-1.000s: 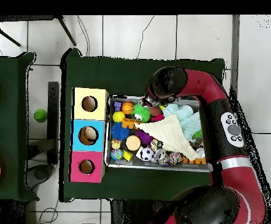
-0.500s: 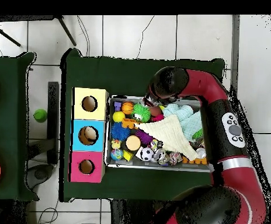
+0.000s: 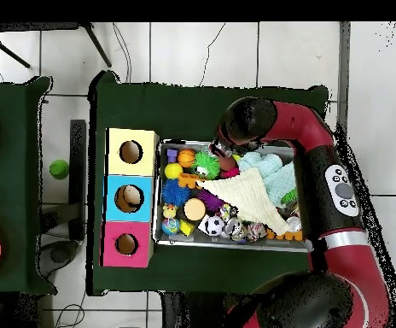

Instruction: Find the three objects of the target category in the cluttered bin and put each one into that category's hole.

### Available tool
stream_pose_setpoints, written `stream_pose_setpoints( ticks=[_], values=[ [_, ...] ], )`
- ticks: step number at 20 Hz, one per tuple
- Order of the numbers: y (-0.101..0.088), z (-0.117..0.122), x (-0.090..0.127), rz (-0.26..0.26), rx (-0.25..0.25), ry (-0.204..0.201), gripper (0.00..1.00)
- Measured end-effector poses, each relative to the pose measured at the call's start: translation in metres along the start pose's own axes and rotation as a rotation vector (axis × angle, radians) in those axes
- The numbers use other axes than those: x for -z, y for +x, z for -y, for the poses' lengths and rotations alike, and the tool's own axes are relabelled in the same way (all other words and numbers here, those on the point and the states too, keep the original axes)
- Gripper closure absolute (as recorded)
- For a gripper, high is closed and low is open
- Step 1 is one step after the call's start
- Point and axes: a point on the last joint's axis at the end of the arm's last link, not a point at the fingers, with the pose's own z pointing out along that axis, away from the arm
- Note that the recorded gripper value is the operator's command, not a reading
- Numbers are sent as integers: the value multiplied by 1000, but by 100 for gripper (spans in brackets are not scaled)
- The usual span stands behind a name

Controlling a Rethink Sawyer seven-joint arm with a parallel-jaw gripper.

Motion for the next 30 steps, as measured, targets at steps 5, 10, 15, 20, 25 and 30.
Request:
stream_pose_setpoints(
  ticks=[5,10,15,20,25,30],
  values=[
    [0,-1,2,-1,2,2,100],
    [1,-14,19,-6,21,1,100],
    [6,-35,62,47,41,4,100],
    [3,-50,102,119,50,25,100],
    [-16,-60,122,166,67,67,100],
    [-66,-83,131,214,112,106,100]
  ],
)
